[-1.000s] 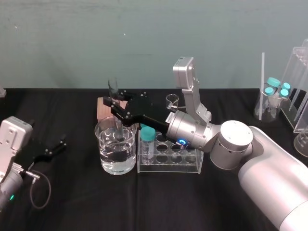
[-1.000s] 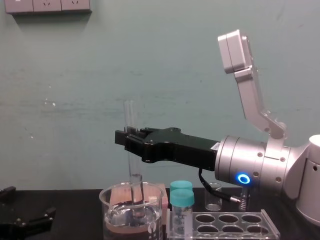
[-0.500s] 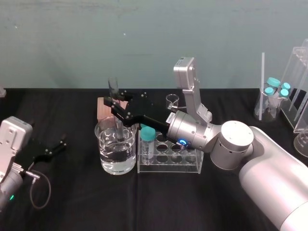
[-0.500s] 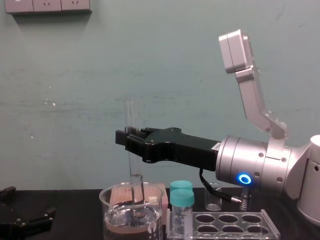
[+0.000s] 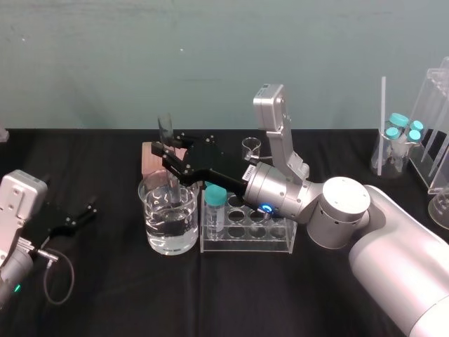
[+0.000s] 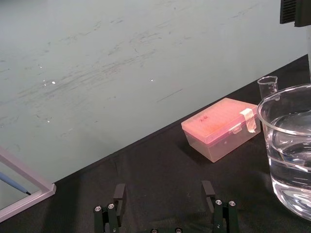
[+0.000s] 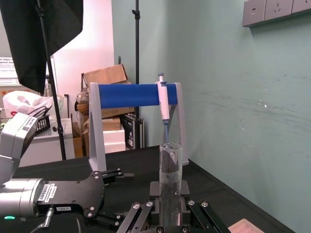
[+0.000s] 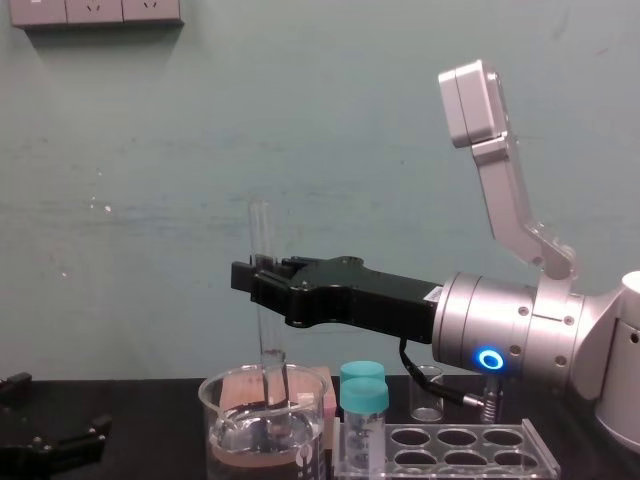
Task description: Hold the test tube with one hand and immerse one end into the beaker, then return it to the test tube rack.
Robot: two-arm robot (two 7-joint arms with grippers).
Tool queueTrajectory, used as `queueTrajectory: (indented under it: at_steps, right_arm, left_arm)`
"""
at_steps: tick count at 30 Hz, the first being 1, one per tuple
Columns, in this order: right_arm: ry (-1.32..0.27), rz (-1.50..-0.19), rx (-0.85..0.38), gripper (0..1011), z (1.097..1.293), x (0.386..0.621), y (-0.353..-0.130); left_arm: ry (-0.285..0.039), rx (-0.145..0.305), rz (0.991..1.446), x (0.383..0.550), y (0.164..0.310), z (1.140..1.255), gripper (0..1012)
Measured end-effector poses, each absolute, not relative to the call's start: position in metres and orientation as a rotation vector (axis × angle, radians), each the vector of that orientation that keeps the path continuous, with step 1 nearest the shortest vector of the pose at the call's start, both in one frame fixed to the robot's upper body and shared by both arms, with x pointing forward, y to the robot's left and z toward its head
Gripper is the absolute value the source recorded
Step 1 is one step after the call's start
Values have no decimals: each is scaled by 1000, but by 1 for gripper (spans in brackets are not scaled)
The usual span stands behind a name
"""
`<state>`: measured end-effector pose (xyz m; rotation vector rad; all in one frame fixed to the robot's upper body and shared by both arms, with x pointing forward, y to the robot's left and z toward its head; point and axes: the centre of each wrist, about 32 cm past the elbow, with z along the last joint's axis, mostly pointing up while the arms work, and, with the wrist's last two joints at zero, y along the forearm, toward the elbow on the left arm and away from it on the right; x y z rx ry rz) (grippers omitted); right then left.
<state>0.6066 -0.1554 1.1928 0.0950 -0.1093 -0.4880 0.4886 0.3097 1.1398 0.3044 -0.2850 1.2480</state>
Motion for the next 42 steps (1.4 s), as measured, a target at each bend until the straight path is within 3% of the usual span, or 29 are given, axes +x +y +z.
queueTrajectory:
  at_steps: [42]
  right_arm:
    - [-128, -487, 110, 226, 1199, 605, -156]
  left_arm:
    - [-285, 304, 1248, 489, 310, 1140, 1000]
